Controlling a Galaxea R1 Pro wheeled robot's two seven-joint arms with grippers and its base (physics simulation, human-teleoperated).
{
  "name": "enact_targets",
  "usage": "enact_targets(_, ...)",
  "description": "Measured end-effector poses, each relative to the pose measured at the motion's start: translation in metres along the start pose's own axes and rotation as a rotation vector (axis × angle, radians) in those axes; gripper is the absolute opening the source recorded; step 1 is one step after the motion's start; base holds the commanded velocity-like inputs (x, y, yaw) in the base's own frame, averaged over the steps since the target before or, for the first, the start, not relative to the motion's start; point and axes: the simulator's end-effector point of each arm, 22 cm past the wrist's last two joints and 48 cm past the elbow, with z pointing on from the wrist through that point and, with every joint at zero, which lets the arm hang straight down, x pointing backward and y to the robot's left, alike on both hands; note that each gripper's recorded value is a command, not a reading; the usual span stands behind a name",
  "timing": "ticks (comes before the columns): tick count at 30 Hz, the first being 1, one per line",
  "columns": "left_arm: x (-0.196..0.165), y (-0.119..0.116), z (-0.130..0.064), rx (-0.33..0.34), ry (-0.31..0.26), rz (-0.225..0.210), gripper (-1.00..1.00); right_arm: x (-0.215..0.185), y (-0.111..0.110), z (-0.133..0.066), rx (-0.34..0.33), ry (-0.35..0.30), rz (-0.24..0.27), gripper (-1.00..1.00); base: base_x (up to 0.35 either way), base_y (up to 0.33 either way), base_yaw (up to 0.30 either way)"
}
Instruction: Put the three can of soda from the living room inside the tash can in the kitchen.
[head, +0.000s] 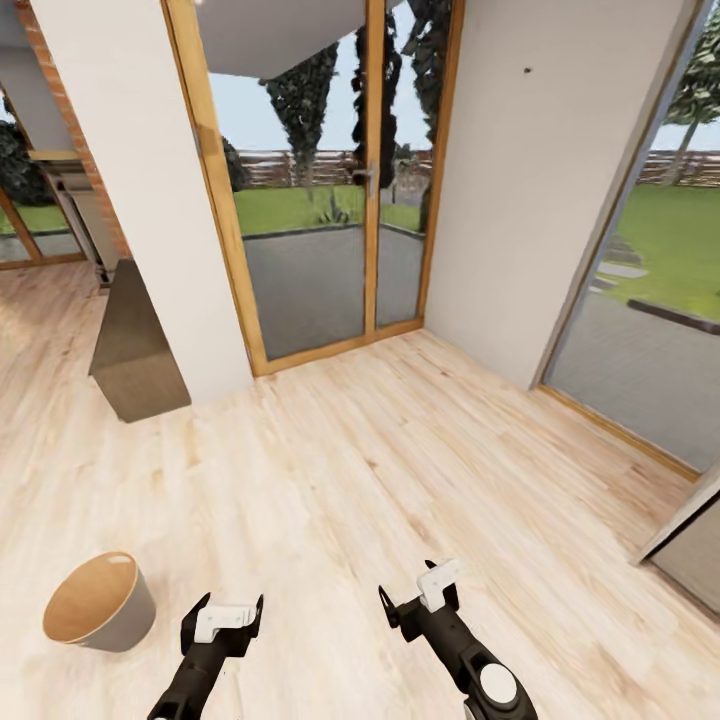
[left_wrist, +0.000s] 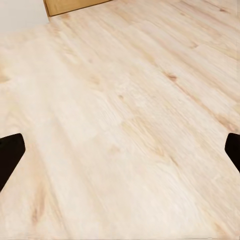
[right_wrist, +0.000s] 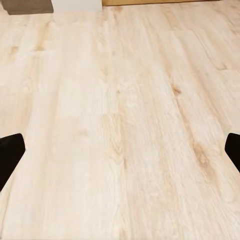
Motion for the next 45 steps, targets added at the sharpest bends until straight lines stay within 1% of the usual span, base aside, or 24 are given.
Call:
enact_targets(11, 0.002, 0.000, 0.000, 0.000, 0.004, 0.000, 1.00, 0.004, 0.003, 0.001, -0.003, 0.008, 0.006, 1.00, -0.123, 0.251, 0.233)
enact_targets(28, 0.002, 0.000, 0.000, -0.001, 0.005, 0.000, 1.00, 0.009, 0.007, 0.002, -0.010, 0.019, 0.008, 1.00, -0.003, 0.184, 0.234)
enact_targets(41, 0.000, 0.000, 0.001, 0.000, -0.001, 0.000, 1.00, 0.015, 0.008, 0.003, -0.011, 0.031, 0.009, 1.00, 0.231, 0.010, 0.234)
enact_targets(45, 0.000, 0.000, 0.000, 0.000, -0.001, 0.000, 1.00, 0.015, 0.010, 0.003, -0.012, 0.031, -0.007, 1.00, 0.266, 0.000, 0.234)
